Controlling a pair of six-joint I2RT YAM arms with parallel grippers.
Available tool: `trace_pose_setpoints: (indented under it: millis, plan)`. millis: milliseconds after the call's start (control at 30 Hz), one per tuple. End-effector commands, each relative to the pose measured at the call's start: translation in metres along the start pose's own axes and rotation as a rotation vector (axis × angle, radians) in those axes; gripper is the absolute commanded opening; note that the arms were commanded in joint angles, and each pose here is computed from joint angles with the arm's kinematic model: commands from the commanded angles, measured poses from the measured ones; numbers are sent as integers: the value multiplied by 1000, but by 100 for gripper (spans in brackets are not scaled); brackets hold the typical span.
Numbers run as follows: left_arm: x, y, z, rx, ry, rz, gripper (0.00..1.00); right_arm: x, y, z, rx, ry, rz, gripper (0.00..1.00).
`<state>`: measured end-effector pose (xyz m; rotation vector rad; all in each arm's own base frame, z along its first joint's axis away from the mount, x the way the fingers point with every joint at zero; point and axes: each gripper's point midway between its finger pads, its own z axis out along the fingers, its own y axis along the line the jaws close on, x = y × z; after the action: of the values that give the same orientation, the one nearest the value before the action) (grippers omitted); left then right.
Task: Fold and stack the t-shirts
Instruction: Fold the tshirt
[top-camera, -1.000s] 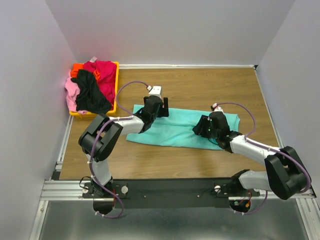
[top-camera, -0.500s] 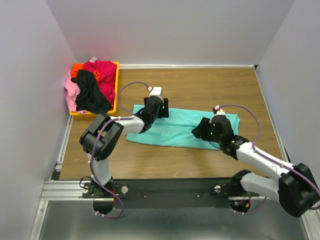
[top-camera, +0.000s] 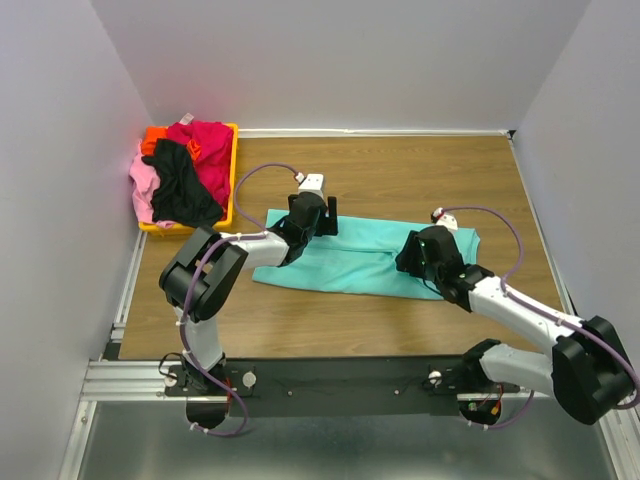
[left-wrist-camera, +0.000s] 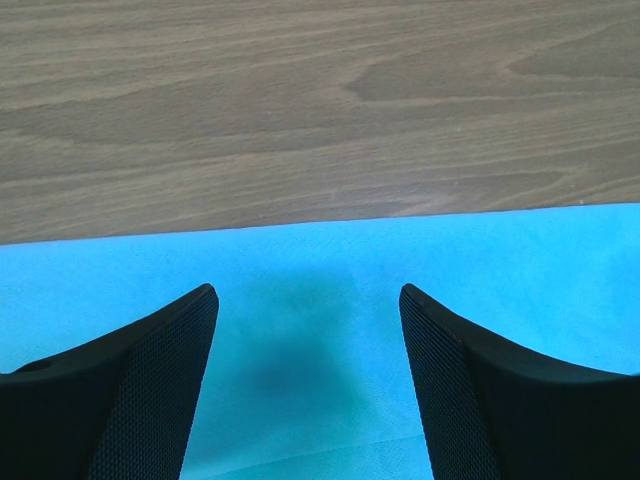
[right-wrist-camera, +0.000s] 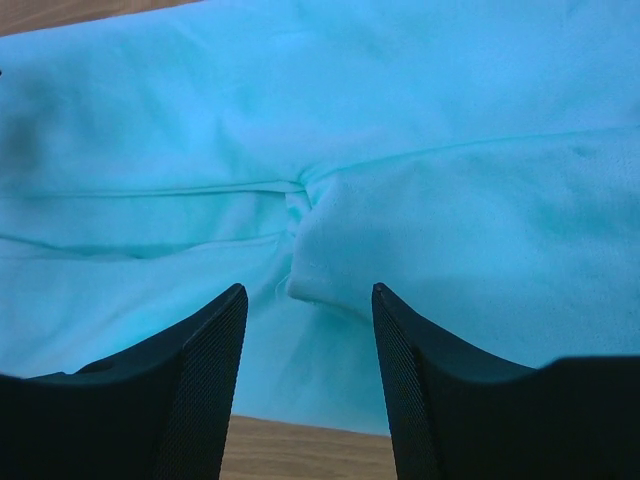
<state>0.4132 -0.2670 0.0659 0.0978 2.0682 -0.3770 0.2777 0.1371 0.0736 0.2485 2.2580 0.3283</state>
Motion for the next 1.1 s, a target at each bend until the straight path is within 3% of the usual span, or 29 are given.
trace_pose_setpoints:
  millis: [0, 233, 567, 1067]
  plan:
    - [18, 3, 3, 3, 37, 16, 81, -23, -3, 3, 59, -82, -16, 61]
    - [18, 9, 0, -21, 31, 29, 82, -14, -11, 12, 90, -75, -32, 62]
    - [26, 14, -2, -32, 44, 30, 82, 18, -22, 27, 103, -11, -5, 50]
    - [55, 36, -13, -88, 97, 13, 82, 32, -16, 49, 121, 81, -4, 57]
